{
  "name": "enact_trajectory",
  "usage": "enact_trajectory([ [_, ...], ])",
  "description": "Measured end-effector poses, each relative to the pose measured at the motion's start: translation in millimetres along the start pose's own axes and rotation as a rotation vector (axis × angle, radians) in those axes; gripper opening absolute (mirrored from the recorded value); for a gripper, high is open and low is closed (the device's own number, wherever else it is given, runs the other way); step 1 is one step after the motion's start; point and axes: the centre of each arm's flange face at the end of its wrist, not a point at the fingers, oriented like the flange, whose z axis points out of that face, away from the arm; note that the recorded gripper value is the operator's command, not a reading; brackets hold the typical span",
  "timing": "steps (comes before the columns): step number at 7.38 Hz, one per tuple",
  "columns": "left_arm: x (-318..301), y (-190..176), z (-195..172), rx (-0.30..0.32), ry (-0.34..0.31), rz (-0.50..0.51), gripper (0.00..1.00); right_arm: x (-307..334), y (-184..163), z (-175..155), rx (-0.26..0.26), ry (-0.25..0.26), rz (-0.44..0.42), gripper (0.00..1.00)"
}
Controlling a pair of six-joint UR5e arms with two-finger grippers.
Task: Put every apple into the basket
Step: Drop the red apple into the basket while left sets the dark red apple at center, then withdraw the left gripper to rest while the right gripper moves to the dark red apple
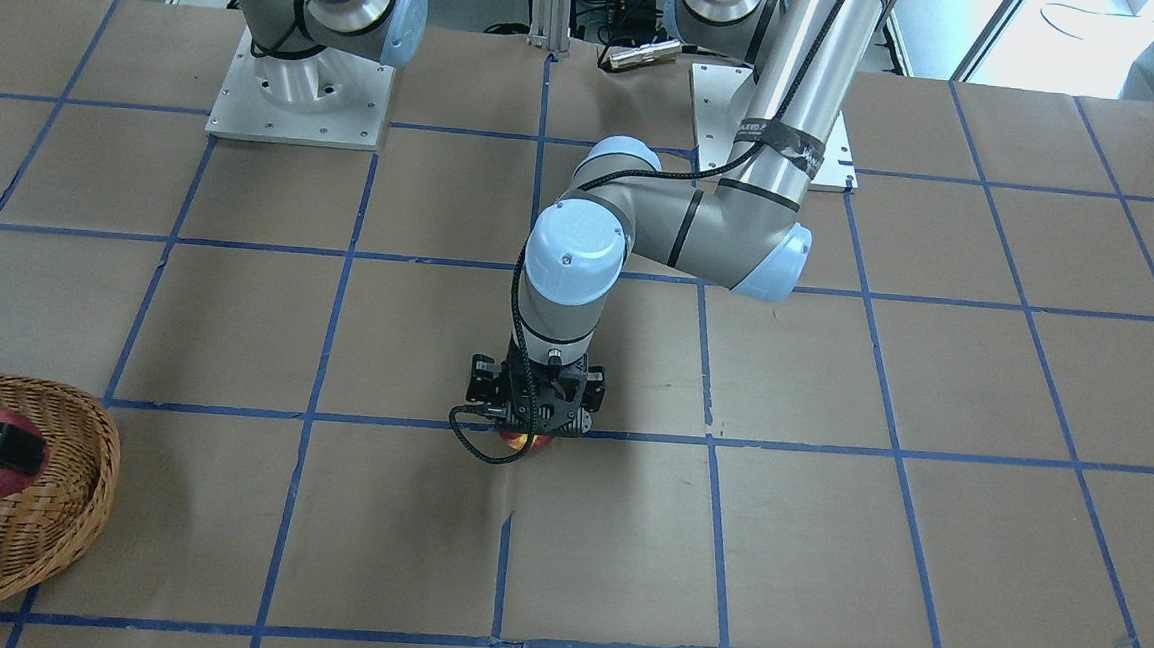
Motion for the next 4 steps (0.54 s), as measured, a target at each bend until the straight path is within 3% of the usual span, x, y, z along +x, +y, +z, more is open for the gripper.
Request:
enact_trajectory([
  [1,-11.0,-5.2,-21.7,-0.013,-0.005,-0.005,1.00,19.1,-3.4,17.3,0.000,0.003,-0.012,0.00],
  [2,-27.1,-9.9,-48.7,-0.027,-0.012,0.005,1.00,33.6,-5.0,33.5,-0.009,0.007,-0.015,0.17],
  [3,-48.7,-13.8,-80.7,-0.048,-0.022,0.025,1.00,42.0,-5.5,47.6,-0.025,0.013,-0.017,0.62],
  [4,-74.4,-16.7,-116.8,-0.074,-0.031,0.046,1.00,45.0,-4.9,58.1,-0.042,0.014,-0.018,0.87],
])
